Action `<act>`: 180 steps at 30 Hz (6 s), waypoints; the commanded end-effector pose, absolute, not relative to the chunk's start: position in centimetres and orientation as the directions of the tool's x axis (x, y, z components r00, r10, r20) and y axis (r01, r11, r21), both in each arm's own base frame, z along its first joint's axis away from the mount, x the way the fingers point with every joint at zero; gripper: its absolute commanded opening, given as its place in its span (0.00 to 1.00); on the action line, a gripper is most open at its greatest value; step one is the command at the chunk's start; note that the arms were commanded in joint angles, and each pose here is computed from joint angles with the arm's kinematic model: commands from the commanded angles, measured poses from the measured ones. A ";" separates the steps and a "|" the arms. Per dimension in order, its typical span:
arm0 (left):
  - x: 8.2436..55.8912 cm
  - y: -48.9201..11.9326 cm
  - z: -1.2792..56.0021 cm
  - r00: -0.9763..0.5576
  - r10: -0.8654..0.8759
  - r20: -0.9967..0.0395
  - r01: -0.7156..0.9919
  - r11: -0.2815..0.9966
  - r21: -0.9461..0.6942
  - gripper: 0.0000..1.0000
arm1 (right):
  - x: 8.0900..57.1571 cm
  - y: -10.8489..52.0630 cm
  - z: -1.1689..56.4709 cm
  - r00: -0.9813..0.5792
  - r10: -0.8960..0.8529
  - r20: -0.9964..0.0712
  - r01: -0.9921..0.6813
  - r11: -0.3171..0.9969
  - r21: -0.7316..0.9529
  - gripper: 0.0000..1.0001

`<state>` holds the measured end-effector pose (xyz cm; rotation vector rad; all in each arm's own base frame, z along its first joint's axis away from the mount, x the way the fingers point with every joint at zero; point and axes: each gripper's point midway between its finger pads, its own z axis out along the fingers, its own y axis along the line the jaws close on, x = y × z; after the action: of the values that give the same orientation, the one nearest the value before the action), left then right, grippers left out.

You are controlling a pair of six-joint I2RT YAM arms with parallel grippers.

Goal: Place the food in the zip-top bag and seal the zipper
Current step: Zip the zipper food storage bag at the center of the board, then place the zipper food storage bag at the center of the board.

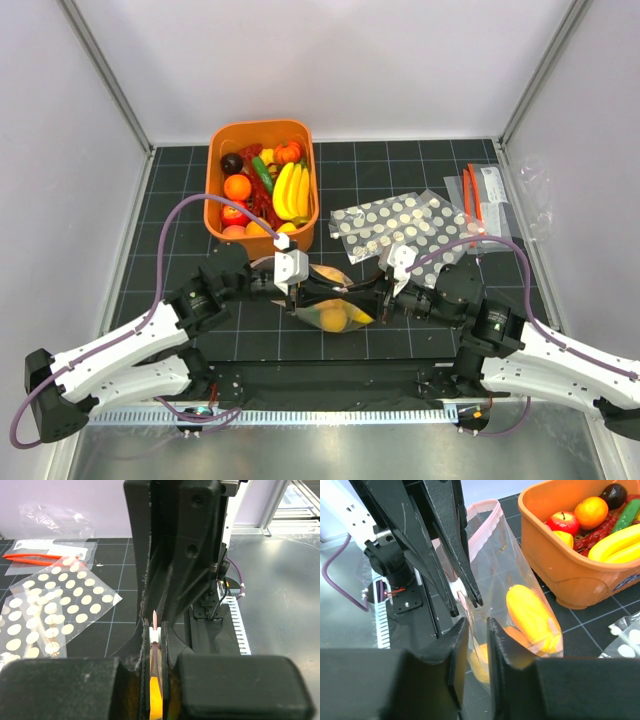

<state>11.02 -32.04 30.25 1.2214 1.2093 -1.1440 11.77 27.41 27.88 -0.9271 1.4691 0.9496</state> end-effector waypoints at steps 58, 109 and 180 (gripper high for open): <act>16.8 -30.4 31.7 -0.049 0.022 -0.999 0.921 0.389 -0.037 0.00 | 19.6 3.0 28.9 0.179 0.525 -0.832 0.058 0.839 0.542 0.01; 24.1 -9.4 29.4 -0.081 -0.141 -0.987 -0.073 0.988 -0.135 0.00 | 27.4 31.3 31.0 -0.256 0.302 -0.918 -0.792 0.479 0.378 0.93; 24.0 -11.2 30.3 -0.085 -0.189 -0.978 0.021 0.981 -0.192 0.84 | 30.4 22.2 32.3 -0.224 0.390 -0.893 -0.412 0.793 0.449 0.94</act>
<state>24.32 -12.46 27.56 -0.0415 1.7440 -0.1057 30.28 25.95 27.19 -0.1320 1.8277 0.8304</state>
